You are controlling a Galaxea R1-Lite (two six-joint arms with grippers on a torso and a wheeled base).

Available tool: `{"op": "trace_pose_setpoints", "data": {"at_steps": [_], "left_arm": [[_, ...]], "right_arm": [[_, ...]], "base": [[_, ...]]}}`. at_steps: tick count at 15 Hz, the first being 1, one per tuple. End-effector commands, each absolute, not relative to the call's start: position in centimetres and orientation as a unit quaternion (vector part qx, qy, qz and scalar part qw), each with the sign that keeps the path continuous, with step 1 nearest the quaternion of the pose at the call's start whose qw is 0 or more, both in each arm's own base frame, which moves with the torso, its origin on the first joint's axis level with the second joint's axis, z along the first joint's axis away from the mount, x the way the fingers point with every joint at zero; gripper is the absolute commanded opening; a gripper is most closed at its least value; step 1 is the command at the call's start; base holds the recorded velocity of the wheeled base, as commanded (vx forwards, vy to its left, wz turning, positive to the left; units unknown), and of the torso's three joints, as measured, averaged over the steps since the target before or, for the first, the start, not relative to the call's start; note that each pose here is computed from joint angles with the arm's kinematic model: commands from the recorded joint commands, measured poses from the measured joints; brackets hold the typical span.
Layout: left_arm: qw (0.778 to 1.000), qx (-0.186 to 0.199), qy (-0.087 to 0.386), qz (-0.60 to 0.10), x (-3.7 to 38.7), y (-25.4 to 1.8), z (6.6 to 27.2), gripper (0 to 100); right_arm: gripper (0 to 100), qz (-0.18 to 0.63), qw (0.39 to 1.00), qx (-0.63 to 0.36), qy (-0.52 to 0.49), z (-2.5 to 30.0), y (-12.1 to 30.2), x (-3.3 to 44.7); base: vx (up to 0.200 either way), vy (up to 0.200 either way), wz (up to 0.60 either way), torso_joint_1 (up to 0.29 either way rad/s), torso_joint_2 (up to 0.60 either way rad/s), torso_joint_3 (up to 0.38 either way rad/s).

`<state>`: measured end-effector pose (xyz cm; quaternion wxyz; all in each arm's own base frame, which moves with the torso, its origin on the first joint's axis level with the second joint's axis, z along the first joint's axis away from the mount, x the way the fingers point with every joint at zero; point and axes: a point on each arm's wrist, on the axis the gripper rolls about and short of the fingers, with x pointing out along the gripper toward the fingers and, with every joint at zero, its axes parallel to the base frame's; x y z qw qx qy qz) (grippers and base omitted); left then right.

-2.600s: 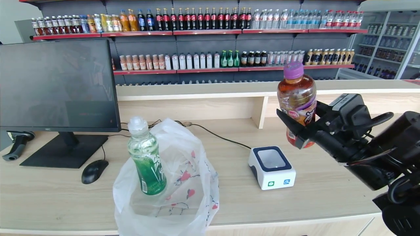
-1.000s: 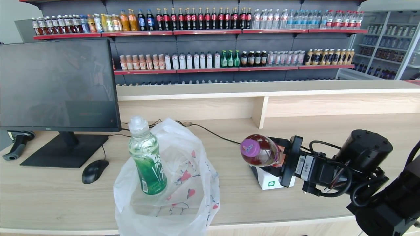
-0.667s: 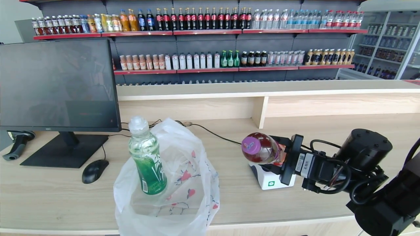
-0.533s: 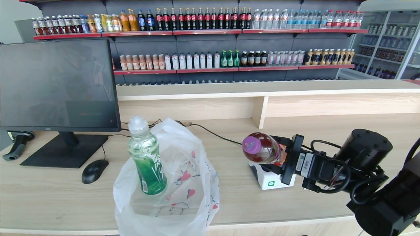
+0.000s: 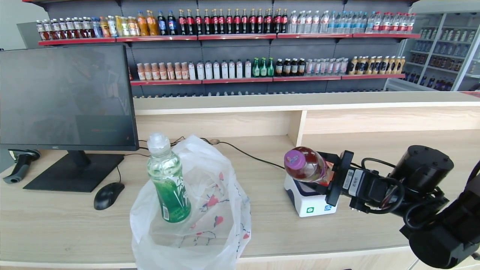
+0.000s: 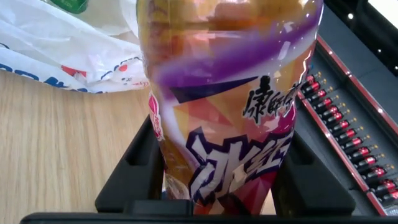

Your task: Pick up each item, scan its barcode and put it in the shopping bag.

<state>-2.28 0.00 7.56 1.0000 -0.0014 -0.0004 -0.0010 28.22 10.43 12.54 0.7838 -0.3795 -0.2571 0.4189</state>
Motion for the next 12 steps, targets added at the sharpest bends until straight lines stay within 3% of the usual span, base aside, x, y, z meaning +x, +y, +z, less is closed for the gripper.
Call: {"op": "trace_pose_setpoints", "data": {"at_steps": [1,12], "left_arm": [[1.000,-0.002,-0.001,-0.001,-2.3,0.0,7.6,100],[1.000,0.000,-0.001,-0.001,-2.3,0.0,7.6,100]], "right_arm": [[0,0.402,0.792,-0.384,-0.254,12.8,9.3,28.7],[0,0.415,0.795,-0.374,-0.235,11.5,9.7,29.1]], "base": [[0.000,0.000,0.00,0.000,0.00,0.000],[0.000,0.000,0.00,0.000,0.00,0.000]]}}
